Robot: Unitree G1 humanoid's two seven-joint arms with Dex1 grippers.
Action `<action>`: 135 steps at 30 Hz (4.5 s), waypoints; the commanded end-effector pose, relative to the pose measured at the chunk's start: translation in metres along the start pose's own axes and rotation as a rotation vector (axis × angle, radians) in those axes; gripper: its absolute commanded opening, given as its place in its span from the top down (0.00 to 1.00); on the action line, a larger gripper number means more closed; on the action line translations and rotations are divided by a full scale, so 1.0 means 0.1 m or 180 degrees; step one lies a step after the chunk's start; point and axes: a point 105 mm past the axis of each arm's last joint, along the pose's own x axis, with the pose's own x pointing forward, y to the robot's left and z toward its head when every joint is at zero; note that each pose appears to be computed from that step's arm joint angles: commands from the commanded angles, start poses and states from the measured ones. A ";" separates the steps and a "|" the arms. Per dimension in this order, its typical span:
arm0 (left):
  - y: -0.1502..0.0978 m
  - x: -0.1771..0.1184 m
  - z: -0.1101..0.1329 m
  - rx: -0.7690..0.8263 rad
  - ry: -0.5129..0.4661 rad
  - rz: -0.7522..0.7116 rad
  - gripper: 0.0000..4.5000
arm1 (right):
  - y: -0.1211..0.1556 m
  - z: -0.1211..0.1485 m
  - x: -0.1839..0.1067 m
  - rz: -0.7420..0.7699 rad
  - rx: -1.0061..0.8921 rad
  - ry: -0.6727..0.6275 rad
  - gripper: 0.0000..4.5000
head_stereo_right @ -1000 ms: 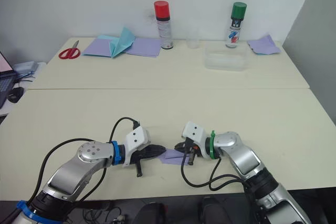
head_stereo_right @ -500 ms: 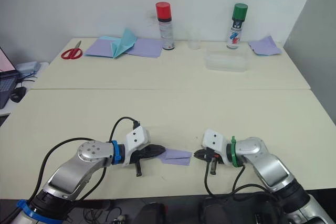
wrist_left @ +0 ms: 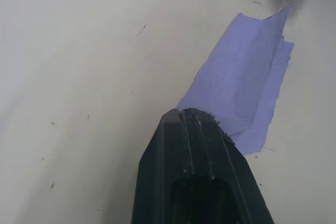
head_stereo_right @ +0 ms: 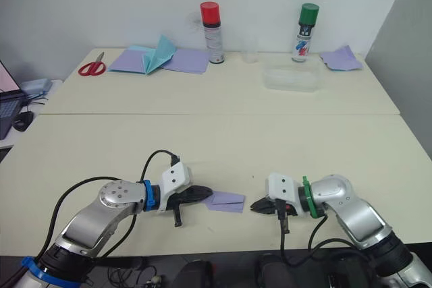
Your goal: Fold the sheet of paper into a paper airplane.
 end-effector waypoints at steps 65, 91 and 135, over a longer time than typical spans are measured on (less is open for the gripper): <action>-0.49 -0.76 0.45 0.0419 -0.0819 0.0332 0.00 | -0.33 0.25 0.43 -0.0618 -0.1001 -0.0143 0.66; -0.27 -0.65 0.63 0.0359 -0.1236 0.0592 0.00 | -0.83 -0.03 -0.58 -0.2697 0.0981 -0.0432 0.99; -0.17 -0.62 0.72 0.0374 -0.1227 0.0578 0.00 | -0.81 0.25 0.15 -0.1930 0.0403 -0.0086 0.55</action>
